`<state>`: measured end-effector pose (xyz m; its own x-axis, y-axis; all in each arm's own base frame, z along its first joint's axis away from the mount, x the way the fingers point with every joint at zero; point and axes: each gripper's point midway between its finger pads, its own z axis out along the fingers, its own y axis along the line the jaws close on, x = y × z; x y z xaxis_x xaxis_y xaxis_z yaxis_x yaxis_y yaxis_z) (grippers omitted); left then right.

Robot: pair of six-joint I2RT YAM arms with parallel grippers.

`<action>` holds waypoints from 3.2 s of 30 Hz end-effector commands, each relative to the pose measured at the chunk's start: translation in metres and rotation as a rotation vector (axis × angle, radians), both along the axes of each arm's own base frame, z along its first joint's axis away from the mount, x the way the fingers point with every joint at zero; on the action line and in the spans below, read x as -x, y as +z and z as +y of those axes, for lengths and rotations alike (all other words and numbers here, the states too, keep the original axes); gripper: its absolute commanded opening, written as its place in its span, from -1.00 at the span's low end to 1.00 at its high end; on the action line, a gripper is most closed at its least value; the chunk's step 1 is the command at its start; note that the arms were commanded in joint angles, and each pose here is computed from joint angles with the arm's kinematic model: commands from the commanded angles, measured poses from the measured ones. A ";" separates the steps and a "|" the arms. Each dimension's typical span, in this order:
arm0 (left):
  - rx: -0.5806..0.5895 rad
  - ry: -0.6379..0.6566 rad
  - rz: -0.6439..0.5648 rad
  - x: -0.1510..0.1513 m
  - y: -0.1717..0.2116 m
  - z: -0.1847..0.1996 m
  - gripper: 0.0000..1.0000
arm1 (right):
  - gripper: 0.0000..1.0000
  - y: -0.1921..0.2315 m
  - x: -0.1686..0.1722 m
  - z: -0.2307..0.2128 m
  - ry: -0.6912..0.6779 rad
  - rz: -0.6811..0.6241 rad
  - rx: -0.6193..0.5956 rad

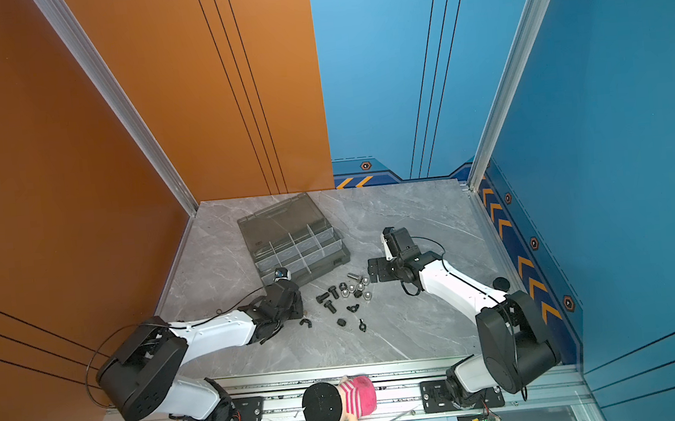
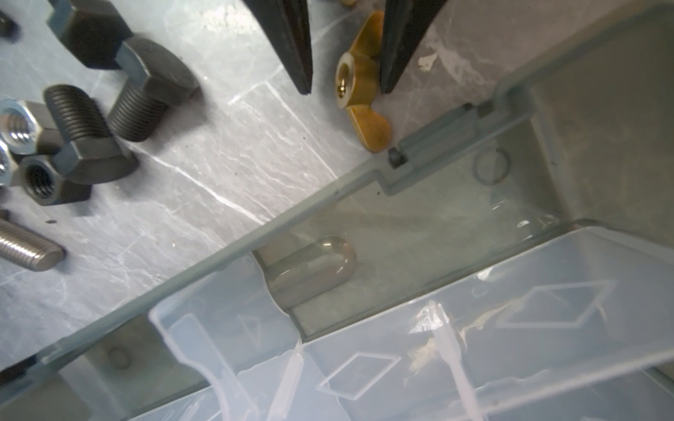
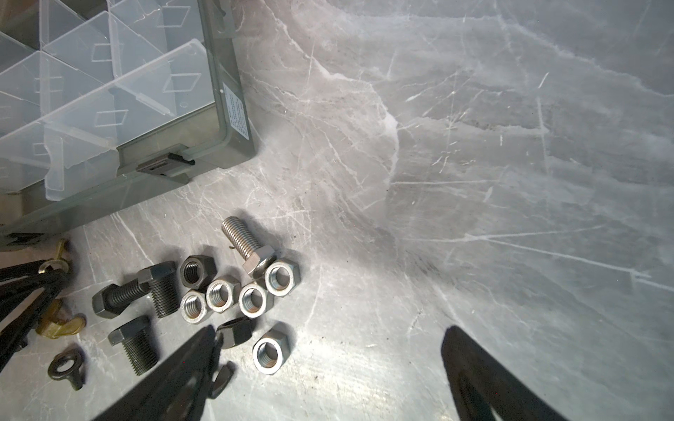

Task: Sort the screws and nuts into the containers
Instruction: 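Lower the left gripper around a brass wing nut beside the box, then close the left gripper on the brass wing nut and lift it, then carry the brass wing nut into a box compartment and release it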

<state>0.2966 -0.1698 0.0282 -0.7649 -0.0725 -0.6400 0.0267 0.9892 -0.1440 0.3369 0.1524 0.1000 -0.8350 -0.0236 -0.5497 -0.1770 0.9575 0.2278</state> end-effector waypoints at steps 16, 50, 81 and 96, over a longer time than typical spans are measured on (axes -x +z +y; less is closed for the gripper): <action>-0.004 0.014 0.013 -0.008 0.000 0.002 -0.30 | 0.96 -0.010 0.009 -0.001 0.015 0.031 0.007; -0.006 0.008 0.019 -0.012 -0.009 -0.002 -0.58 | 0.94 -0.015 0.009 -0.005 0.006 0.043 0.012; 0.108 -0.093 -0.216 -0.034 0.152 -0.001 -1.00 | 0.94 -0.008 0.009 -0.004 0.002 0.044 -0.016; 0.095 -0.003 -0.149 -0.114 0.117 0.073 -1.00 | 0.93 -0.007 0.009 -0.002 -0.001 0.054 -0.016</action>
<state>0.3942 -0.0905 0.1330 -0.6844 -0.1677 -0.7096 -0.0140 0.9760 -0.2171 0.3330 0.1508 0.0947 -0.8476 -0.0171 -0.5304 -0.1745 0.9529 0.2481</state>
